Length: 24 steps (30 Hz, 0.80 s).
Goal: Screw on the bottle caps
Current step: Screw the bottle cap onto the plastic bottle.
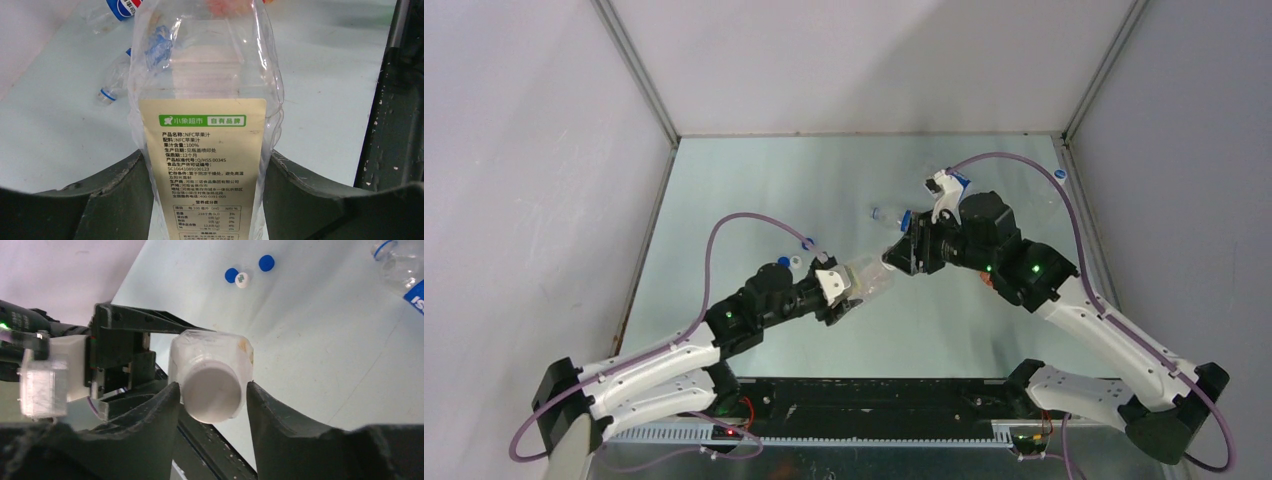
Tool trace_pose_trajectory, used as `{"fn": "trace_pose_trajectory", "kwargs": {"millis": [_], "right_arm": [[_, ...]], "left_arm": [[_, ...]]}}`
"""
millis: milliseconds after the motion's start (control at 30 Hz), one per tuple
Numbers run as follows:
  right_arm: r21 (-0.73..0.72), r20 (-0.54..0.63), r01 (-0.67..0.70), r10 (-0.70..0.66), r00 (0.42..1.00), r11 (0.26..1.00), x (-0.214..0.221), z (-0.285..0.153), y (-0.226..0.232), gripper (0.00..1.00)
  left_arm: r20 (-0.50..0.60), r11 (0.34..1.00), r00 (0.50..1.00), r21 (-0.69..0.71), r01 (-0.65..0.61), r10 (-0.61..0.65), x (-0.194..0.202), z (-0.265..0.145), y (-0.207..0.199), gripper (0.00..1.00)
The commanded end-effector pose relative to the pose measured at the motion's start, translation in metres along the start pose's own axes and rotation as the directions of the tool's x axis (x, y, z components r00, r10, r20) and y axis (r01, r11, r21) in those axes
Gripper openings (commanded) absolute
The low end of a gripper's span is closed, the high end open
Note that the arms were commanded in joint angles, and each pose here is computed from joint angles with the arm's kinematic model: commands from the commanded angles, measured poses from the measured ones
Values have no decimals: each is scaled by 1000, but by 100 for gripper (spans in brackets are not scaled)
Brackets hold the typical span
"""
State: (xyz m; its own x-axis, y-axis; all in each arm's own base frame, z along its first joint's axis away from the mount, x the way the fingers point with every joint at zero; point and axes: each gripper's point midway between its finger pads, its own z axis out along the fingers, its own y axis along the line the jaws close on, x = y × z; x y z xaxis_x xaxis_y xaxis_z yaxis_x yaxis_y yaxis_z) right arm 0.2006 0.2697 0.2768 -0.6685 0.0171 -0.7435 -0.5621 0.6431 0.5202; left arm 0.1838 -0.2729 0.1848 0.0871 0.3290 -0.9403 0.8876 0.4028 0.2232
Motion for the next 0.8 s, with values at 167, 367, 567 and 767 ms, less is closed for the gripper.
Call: {"fn": "trace_pose_trajectory", "kwargs": {"millis": [167,367,567,767], "right_arm": [[-111,93,269,-259,961,957,-15,-36,12,77],[-288,152,546,-526,837,787,-4,-65,25,76],[-362,216,734,-715,665,574,11,-71,28,73],[-408,222,766,-760,610,496,17,-69,32,69]], "left_arm": [[117,998,992,49,49,-54,-26,-8,5,0],[48,967,998,252,34,-48,-17,-23,-18,0],[52,903,997,429,22,-48,-32,-33,-41,0],[49,872,998,489,21,-51,-38,-32,-47,0]]}}
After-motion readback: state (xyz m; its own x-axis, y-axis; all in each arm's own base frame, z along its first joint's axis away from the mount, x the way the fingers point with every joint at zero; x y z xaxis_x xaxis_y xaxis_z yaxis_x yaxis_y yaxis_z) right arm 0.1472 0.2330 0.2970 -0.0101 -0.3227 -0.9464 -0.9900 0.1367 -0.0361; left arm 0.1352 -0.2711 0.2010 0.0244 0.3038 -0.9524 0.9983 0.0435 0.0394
